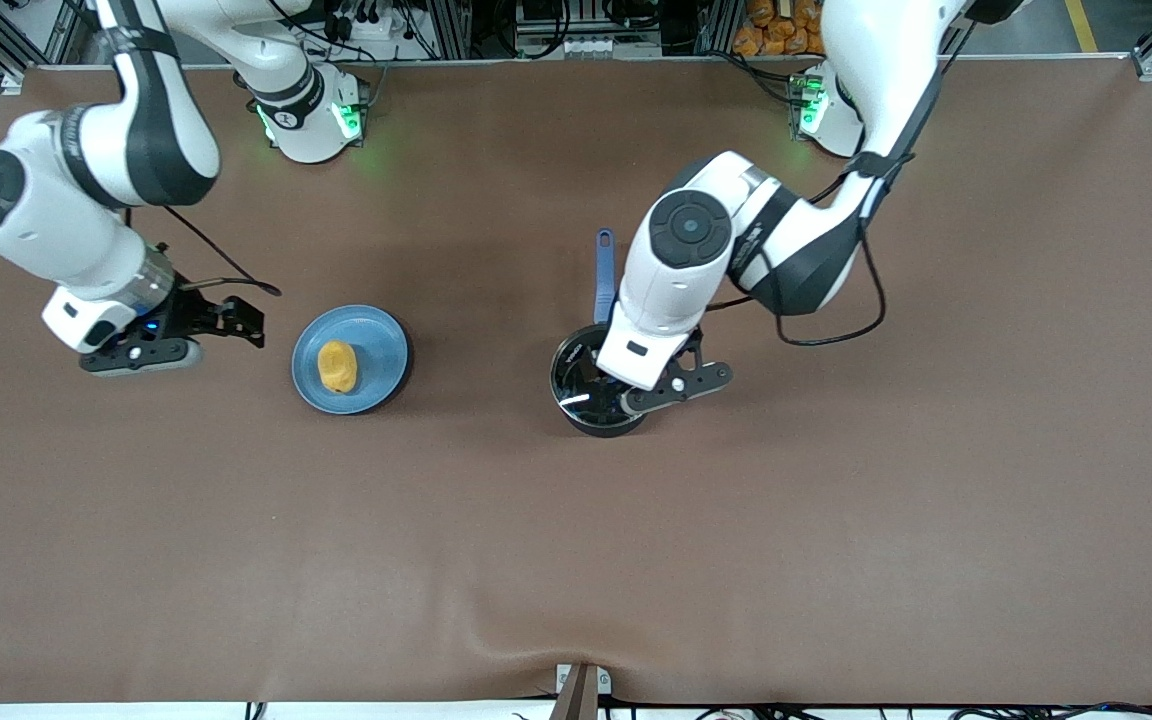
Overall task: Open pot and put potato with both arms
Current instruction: 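Reach the left gripper to the lid knob while the right gripper approaches the potato, then grasp the lid knob with the left gripper while the right gripper grasps the potato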
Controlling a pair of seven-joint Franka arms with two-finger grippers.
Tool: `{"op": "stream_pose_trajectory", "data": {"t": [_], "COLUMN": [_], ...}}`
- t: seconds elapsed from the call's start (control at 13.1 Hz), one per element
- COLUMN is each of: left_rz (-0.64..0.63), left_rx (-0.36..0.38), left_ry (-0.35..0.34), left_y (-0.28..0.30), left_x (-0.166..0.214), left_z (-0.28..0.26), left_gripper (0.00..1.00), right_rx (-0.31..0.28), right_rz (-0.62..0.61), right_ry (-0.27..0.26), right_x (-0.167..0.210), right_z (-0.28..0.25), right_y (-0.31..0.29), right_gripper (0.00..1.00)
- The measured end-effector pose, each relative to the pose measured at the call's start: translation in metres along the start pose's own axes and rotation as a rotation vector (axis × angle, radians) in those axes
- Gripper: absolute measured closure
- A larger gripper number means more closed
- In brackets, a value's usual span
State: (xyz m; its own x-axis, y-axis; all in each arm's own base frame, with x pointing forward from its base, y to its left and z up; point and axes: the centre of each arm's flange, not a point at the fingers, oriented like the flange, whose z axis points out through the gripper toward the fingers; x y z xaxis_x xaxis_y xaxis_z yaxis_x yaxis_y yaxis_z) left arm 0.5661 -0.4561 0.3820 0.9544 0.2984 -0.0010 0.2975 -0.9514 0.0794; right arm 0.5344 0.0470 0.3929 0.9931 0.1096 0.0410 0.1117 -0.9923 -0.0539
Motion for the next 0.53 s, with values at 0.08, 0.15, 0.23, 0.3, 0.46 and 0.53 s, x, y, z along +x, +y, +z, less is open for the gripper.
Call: {"op": "stream_pose_trajectory", "data": {"t": [0.08,0.15,0.23,0.3,0.46,0.53], "left_rz": [0.011,0.024,0.045,0.085,0.160,0.176], "left_rx": [0.009,0.017,0.020,0.026,0.036,0.041], "left_ry": [0.007,0.013,0.016,0.015,0.007,0.004], "left_y": [0.006,0.012,0.018,0.022,0.022,0.021], "left_x": [-0.006,-0.012,-0.019,-0.024,-0.024,-0.022], "left_z": [0.009,0.017,0.025,0.031,0.040,0.044], "left_gripper": [0.00,0.00,0.00,0.00,0.00,0.00], "right_rx": [0.000,0.000,0.000,-0.001,-0.002,-0.003], "right_rz": [0.006,0.020,0.027,0.030,0.028,0.027], "right_ry": [-0.009,-0.017,-0.024,-0.031,-0.043,-0.047], "right_x": [-0.004,-0.005,-0.006,-0.007,-0.006,-0.005], "right_z": [0.007,0.012,0.015,0.019,0.029,0.034], "right_y": [-0.001,-0.001,0.000,0.000,-0.002,-0.005], "right_gripper": [0.00,0.00,0.00,0.00,0.00,0.00]}}
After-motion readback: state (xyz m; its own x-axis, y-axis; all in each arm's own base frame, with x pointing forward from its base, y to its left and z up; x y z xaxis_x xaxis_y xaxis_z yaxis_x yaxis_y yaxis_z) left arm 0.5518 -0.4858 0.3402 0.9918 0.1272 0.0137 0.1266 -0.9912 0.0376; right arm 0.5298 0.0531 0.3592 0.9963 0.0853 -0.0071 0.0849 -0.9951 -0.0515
